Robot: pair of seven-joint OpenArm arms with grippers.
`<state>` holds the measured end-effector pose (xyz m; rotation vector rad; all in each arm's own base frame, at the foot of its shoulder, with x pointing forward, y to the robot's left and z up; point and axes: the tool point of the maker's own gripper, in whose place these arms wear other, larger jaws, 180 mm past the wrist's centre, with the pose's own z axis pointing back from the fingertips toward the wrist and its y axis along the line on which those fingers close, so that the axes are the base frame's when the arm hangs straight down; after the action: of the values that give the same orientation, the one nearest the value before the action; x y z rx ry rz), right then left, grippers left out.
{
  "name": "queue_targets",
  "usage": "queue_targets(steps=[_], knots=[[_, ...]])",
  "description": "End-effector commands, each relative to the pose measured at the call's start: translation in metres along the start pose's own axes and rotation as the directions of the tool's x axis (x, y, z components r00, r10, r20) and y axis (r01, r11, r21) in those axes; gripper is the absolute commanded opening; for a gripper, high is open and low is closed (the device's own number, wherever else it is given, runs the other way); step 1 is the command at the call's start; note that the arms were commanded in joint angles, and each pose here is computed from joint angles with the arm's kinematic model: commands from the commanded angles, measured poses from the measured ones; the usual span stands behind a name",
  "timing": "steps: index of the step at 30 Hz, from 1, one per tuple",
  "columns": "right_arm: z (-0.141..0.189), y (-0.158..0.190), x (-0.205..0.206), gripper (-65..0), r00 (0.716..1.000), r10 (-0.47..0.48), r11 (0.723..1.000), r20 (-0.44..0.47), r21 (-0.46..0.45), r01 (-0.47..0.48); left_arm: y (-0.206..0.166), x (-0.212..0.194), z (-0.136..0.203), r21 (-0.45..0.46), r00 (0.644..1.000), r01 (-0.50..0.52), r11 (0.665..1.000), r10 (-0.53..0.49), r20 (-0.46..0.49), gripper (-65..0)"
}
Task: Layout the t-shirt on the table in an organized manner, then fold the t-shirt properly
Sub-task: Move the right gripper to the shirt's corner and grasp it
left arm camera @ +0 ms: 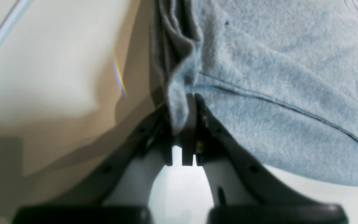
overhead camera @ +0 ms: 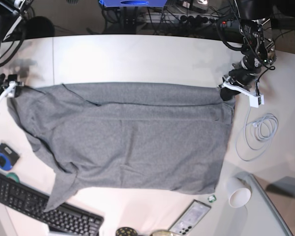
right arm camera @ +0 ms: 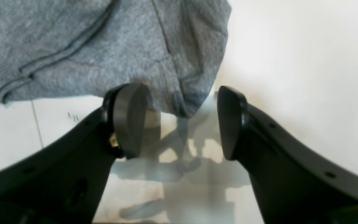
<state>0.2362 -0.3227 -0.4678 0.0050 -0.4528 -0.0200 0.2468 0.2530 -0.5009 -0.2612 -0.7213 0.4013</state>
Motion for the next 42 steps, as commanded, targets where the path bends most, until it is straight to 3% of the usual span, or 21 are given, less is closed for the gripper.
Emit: queue_targets(steps=[1, 5, 9, 14, 21, 25, 29, 37, 40, 42], knots=[[0.007, -0.009, 0.017, -30.3, 0.999, 0.012, 1.0, 0.047, -0.018, -0.011, 0.025, -0.031, 0.006, 0.103, 0.99, 0.039, 0.994, -0.024, -0.139, -65.0], [0.006, -0.007, 0.016, -30.3, 0.999, 0.015, 1.0, 0.04, -0.014, -0.015, 0.025, -0.031, 0.006, 0.103, 0.99, 0.039, 0.994, -0.024, -0.139, -65.0], [0.0, 0.009, 0.019, -31.4, 0.997, 0.075, 0.997, 0.024, 0.015, -0.075, 0.025, -0.031, 0.006, 0.103, 0.99, 0.039, 0.994, -0.024, -0.139, -65.0], [-0.002, 0.013, 0.02, -48.5, 0.996, 0.086, 0.996, 0.023, 0.022, -0.087, 0.025, -0.031, 0.006, 0.103, 0.99, 0.039, 0.994, -0.024, -0.139, -65.0], [0.0, 0.009, 0.021, -50.9, 0.996, 0.085, 0.996, 0.025, 0.014, -0.085, 0.025, -0.032, 0.007, 0.103, 0.99, 0.039, 0.994, -0.024, -0.141, -65.0], [0.001, 0.007, 0.022, -65.0, 0.996, 0.088, 0.996, 0.027, 0.009, -0.088, 0.025, -0.032, 0.007, 0.103, 0.99, 0.039, 0.994, -0.024, -0.141, -65.0], [0.003, -0.008, 0.025, -64.4, 0.998, 0.053, 0.998, 0.027, -0.047, -0.051, 0.03, -0.03, 0.008, 0.111, 0.989, 0.045, 0.993, -0.029, -0.142, -65.0], [0.004, -0.007, 0.025, -60.9, 0.998, 0.045, 0.998, 0.032, -0.049, -0.044, 0.03, -0.028, 0.008, 0.111, 0.99, 0.048, 0.993, -0.033, -0.138, -65.0], [0.003, -0.009, 0.024, -65.0, 0.999, 0.044, 0.998, 0.026, -0.053, -0.042, 0.03, -0.028, 0.008, 0.111, 0.99, 0.048, 0.993, -0.033, -0.138, -65.0], [0.005, -0.01, 0.03, -63.8, 0.998, 0.04, 0.998, 0.041, -0.056, -0.037, 0.03, -0.028, 0.008, 0.111, 0.99, 0.048, 0.993, -0.033, -0.138, -65.0]])
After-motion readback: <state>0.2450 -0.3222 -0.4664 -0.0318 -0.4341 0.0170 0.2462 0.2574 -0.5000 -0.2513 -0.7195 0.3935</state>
